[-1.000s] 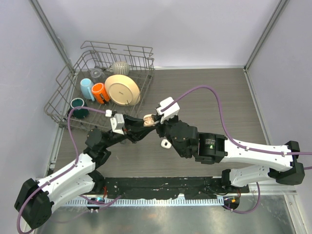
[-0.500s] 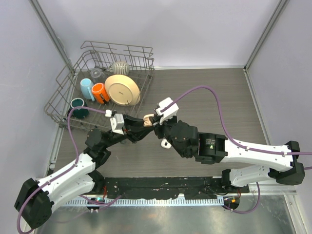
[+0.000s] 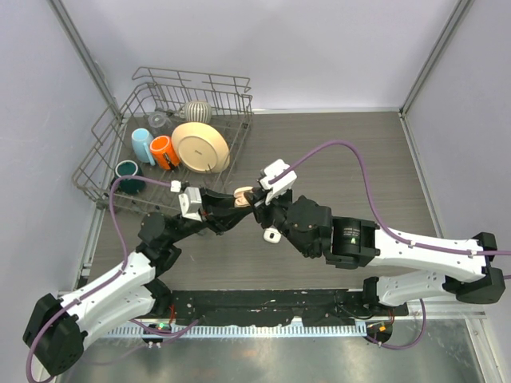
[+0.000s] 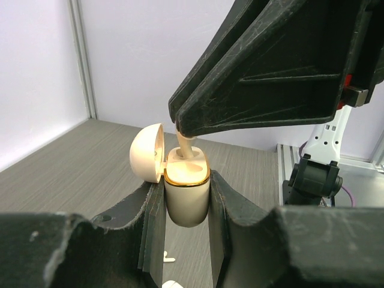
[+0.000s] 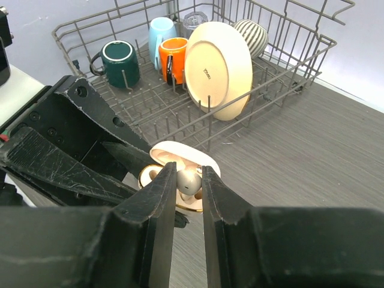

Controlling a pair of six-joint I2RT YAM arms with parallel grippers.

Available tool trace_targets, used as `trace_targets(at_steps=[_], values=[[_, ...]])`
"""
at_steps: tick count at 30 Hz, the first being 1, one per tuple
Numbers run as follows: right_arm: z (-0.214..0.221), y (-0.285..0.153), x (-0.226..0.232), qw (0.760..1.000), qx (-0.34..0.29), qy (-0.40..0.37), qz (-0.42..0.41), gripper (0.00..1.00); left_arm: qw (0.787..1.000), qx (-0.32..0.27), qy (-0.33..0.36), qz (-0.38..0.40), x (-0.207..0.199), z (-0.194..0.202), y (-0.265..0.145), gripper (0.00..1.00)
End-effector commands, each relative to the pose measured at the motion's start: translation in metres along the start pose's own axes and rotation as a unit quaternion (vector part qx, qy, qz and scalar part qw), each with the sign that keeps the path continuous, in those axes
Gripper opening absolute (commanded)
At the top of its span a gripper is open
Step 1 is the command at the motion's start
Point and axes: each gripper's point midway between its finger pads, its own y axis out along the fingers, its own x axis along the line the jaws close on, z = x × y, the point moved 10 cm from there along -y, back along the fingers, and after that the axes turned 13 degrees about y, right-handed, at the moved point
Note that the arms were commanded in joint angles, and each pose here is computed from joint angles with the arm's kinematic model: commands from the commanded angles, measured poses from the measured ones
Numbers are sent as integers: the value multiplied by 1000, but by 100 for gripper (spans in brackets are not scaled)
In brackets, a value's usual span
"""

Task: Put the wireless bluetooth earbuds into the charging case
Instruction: Place the earbud in the charging case.

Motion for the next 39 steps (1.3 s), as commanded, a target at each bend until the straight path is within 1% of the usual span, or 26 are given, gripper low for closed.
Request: trace_targets(at_steps=[1, 5, 8, 16, 17, 23, 27, 39], values=[[2, -9, 5, 998, 19, 15, -49, 1, 997, -65, 39, -33, 7, -28, 5, 0], [-4, -10, 5, 998, 7, 26, -48, 1, 996, -73, 54, -16, 4, -28, 2, 0], [-16, -14, 2, 998, -18, 40, -44, 1, 995, -77, 71, 0, 1, -27, -1, 0], [-41, -19, 1, 996, -57, 48, -39, 1, 991, -69, 116, 16, -2, -19, -9, 0], [-41, -18, 2, 997, -58, 46, -37, 1, 990, -69, 126, 16, -2, -18, -10, 0], [-41, -18, 3, 997, -56, 47, -39, 1, 989, -57, 135, 15, -2, -15, -11, 0], [-40, -16, 7, 997, -50, 42, -46, 1, 990, -52, 132, 15, -1, -14, -10, 0], [-26, -9, 9, 999, -30, 5, -31, 1, 992, -67, 105, -6, 2, -28, -5, 0]])
